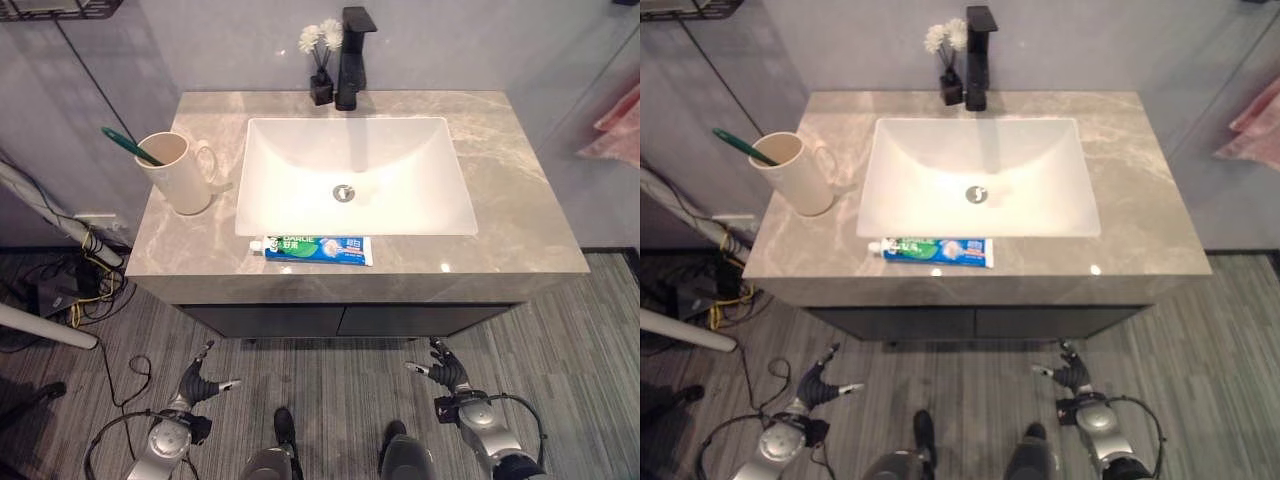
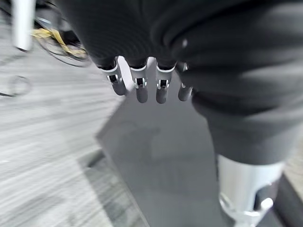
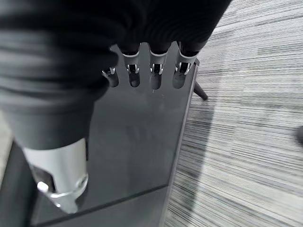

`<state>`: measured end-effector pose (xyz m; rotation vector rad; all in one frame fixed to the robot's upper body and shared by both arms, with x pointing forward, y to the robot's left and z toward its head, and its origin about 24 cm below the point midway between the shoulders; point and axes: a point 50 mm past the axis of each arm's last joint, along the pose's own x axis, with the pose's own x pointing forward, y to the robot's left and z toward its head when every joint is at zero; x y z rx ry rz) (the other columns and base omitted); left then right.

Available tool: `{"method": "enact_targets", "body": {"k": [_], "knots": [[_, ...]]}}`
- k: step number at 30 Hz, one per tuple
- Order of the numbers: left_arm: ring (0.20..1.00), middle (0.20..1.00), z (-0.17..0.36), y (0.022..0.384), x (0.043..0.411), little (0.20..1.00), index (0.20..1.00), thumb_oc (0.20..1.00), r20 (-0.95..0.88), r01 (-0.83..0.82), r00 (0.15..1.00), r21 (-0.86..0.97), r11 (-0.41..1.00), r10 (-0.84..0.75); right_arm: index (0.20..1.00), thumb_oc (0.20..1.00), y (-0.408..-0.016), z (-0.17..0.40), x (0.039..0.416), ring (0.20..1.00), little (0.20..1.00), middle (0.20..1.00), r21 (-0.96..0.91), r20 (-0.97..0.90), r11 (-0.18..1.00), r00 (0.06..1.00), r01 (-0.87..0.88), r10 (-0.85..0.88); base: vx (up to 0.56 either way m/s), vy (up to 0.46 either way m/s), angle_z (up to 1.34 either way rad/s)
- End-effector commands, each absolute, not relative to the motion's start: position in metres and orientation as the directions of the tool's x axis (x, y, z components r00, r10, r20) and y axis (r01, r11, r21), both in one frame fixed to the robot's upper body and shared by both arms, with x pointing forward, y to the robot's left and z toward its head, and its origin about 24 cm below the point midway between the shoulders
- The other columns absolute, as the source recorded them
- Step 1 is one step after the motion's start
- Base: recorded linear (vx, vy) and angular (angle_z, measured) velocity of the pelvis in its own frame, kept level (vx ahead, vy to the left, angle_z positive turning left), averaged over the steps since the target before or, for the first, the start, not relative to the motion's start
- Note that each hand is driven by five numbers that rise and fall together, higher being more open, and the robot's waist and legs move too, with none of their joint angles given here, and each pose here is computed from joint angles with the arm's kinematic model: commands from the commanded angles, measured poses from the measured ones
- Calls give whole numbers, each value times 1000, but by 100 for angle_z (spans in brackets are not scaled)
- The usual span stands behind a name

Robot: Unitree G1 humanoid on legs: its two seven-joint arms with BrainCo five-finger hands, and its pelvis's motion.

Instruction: Put brush and paste in cup on sink, flatten towel.

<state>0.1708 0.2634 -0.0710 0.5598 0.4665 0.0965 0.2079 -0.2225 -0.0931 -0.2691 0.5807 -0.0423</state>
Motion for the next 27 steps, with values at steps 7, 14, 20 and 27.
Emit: {"method": "enact_targets", "body": {"k": [7, 14, 20, 27], "knots": [[1000, 1000, 6, 269, 190, 1000, 1000, 1000, 7, -51, 998, 659, 751, 62, 1000, 1000, -261, -111, 179, 1000, 1000, 1000, -312, -603, 936, 727, 163, -327, 88, -152, 49], [1000, 1000, 76, 283, 198, 1000, 1000, 1000, 261, -187, 965, 680, 709, 4, 1000, 1000, -272, -133, 135, 1000, 1000, 1000, -382, -729, 918, 574, 110, -373, 50, -54, 7], [1000, 1000, 120, 286, 201, 1000, 1000, 1000, 378, -225, 924, 665, 712, -61, 1000, 1000, -282, -142, 99, 1000, 1000, 1000, -395, -794, 912, 459, 109, -398, 41, 4, -1], [1000, 1000, 135, 277, 206, 1000, 1000, 1000, 407, -189, 904, 652, 735, -129, 1000, 1000, -285, -144, 86, 1000, 1000, 1000, -376, -805, 912, 431, 160, -408, 10, 41, -19]]}}
